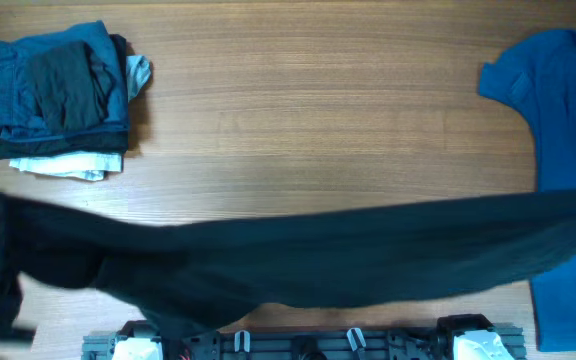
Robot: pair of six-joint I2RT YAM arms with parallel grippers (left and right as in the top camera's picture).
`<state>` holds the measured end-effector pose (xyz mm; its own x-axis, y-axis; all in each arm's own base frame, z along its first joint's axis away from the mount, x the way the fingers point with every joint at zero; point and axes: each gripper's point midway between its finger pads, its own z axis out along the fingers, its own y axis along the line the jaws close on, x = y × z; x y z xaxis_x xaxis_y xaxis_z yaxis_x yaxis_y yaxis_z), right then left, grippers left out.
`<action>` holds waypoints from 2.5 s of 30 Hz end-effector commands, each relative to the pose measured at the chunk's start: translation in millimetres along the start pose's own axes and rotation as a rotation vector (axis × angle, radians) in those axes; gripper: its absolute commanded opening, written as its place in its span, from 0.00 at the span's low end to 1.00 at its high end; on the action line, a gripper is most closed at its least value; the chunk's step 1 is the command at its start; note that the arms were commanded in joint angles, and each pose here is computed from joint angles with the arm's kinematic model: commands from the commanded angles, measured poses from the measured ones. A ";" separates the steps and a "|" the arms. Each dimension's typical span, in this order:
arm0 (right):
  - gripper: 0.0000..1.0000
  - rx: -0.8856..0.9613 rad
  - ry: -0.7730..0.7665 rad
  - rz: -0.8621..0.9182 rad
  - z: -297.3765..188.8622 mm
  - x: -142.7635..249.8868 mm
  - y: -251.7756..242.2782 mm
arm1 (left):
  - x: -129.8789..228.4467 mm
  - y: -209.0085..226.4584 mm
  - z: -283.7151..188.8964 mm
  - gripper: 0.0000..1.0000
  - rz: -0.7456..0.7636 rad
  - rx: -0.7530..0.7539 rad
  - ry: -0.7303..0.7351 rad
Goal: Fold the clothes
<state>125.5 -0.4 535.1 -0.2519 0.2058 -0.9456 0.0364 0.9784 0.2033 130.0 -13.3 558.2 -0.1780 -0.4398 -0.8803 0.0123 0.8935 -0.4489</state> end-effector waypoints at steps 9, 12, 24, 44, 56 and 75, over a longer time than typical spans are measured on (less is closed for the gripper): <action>0.04 0.220 0.543 0.012 153.6 100.4 -25.9 | 73.8 51.4 220.1 0.04 -0.019 -0.275 0.485; 0.04 0.310 0.639 -0.023 211.3 121.6 -38.4 | 109.1 71.7 280.6 0.04 -0.017 -0.332 0.601; 0.04 0.401 0.787 -0.087 488.9 273.9 -95.5 | 264.3 125.9 483.3 0.04 -0.084 -0.264 0.807; 0.85 0.074 0.518 -0.189 537.1 206.3 -74.9 | 188.4 93.3 523.1 0.89 0.033 -0.054 0.500; 0.04 0.001 0.718 -0.159 523.9 263.9 -73.5 | 257.5 185.6 494.6 0.04 -0.047 -0.296 0.796; 0.04 -0.038 0.772 -0.133 581.2 359.3 -91.3 | 353.6 202.3 458.3 0.04 -0.065 -0.371 1.086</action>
<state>589.6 -3.6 43.8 -0.8533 -0.0134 -0.5213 -0.0790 0.9914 0.1039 531.0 -17.4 111.4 -0.8941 -0.3842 -0.2301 -0.3182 0.9066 -0.2773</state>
